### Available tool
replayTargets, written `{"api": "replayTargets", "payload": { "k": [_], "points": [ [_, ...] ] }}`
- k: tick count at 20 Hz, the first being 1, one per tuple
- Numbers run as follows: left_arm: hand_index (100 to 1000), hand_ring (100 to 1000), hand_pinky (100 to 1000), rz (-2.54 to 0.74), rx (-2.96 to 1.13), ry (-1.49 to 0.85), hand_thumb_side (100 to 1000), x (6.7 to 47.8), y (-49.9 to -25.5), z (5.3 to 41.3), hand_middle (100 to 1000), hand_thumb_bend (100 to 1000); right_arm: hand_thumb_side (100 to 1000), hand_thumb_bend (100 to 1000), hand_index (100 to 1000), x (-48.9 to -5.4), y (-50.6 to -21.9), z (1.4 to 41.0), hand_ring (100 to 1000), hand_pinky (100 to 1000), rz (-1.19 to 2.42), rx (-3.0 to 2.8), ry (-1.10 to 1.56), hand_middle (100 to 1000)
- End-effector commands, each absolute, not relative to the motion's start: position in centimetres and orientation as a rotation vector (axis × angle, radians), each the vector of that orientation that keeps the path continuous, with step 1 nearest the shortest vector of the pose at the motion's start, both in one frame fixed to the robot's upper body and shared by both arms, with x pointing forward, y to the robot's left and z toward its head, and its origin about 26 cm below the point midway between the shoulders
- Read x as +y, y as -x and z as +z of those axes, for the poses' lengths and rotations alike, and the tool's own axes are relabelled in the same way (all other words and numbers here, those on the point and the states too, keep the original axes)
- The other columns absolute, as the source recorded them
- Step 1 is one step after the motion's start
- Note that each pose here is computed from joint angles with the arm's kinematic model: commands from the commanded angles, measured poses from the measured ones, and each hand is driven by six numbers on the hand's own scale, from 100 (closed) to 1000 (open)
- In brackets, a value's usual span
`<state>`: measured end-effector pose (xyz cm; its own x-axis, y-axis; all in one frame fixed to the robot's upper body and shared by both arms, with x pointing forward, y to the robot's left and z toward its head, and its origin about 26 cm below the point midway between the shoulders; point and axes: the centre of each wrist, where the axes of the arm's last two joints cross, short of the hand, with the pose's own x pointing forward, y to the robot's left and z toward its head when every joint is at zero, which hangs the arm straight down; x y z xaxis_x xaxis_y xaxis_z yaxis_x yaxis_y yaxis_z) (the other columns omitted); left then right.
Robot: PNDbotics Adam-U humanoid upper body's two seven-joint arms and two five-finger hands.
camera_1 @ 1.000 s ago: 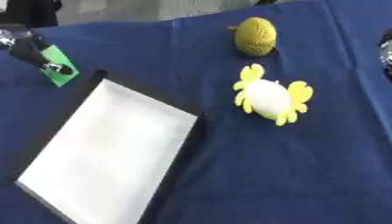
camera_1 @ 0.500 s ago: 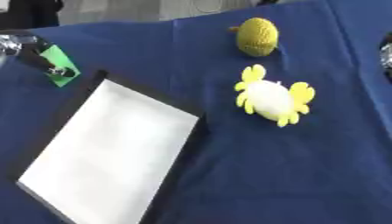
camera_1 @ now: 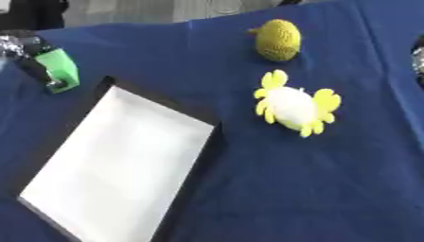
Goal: Pick up objects on the table and place them in the box.
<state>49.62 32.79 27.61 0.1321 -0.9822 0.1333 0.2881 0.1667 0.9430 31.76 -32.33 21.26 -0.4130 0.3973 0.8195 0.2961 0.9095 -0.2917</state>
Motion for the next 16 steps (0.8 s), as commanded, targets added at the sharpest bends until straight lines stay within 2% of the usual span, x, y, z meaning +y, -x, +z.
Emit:
{"api": "replayTargets", "payload": {
  "k": [1,2,8,16],
  "points": [
    [537,754,833,-1.117,-1.109,-1.0,438,33.9,-48.2,32.7,634,100,552,100,838,-32.6,-31.5,22.1,955,918,0.125,-2.05,0.528,911],
    [536,753,833,-1.123,-1.169,-1.013,169,33.5,-47.9,34.2,633,140,537,100,837,-32.7,-31.5,22.1,956,918,0.125,-2.048,0.532,911],
    [524,755,836,-1.23,-1.466,-1.037,172,30.9,-45.5,39.5,628,100,531,100,840,-33.3,-31.2,22.2,960,918,0.111,-2.053,0.553,915],
    [520,753,822,-1.473,-1.668,-1.006,170,29.0,-42.5,39.7,627,140,524,100,839,-34.0,-30.8,21.8,958,917,0.096,-2.04,0.561,913]
  ]
}}
